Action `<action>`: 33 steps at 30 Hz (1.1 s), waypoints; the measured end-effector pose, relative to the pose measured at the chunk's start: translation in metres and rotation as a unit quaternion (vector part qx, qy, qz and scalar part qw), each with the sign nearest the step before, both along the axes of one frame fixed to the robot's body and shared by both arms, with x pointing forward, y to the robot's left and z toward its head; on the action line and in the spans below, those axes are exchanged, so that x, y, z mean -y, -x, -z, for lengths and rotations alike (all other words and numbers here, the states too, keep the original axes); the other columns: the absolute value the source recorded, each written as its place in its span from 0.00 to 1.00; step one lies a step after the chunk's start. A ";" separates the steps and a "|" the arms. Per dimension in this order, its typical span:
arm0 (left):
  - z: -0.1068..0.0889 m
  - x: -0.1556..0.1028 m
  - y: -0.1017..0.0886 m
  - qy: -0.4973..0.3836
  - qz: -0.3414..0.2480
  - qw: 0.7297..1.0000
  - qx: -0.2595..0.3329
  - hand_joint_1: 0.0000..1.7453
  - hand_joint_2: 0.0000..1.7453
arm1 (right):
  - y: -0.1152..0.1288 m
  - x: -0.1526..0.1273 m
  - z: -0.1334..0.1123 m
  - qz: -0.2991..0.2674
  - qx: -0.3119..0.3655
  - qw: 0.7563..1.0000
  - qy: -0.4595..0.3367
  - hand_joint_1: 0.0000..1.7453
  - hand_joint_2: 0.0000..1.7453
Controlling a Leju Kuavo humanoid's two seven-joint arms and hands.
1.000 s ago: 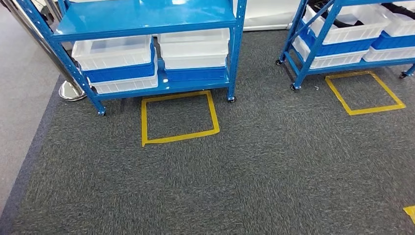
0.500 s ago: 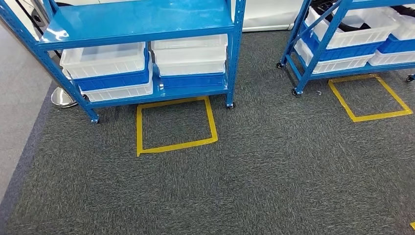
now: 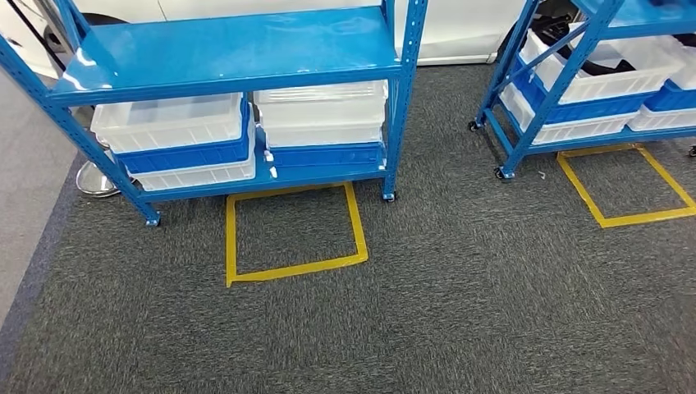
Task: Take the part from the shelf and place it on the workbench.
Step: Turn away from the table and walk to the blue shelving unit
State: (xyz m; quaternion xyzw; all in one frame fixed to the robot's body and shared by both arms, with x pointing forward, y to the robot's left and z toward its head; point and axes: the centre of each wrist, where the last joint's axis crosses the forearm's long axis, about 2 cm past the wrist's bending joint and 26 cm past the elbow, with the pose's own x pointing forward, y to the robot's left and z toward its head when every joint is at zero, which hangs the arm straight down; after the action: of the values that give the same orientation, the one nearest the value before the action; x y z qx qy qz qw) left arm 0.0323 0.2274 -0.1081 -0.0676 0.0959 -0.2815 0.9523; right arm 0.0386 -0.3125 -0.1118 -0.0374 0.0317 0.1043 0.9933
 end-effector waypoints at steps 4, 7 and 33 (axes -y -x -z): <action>0.000 0.000 -0.001 -0.001 0.000 1.000 0.000 0.00 1.00 | -0.003 -0.002 0.000 0.001 0.003 1.000 -0.002 0.00 1.00; 0.000 0.000 0.000 -0.001 0.000 1.000 -0.001 0.00 1.00 | -0.001 -0.003 0.000 0.002 0.001 1.000 -0.002 0.00 1.00; -0.001 0.001 -0.004 0.005 0.013 1.000 0.001 0.00 1.00 | -0.003 0.002 0.000 0.014 0.001 1.000 -0.004 0.00 1.00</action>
State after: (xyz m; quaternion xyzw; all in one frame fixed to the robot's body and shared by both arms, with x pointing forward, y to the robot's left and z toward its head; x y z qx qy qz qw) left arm 0.0366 0.2259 -0.1075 -0.0708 0.0943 -0.2947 0.9483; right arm 0.0420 -0.3148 -0.1113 -0.0334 0.0312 0.0902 0.9949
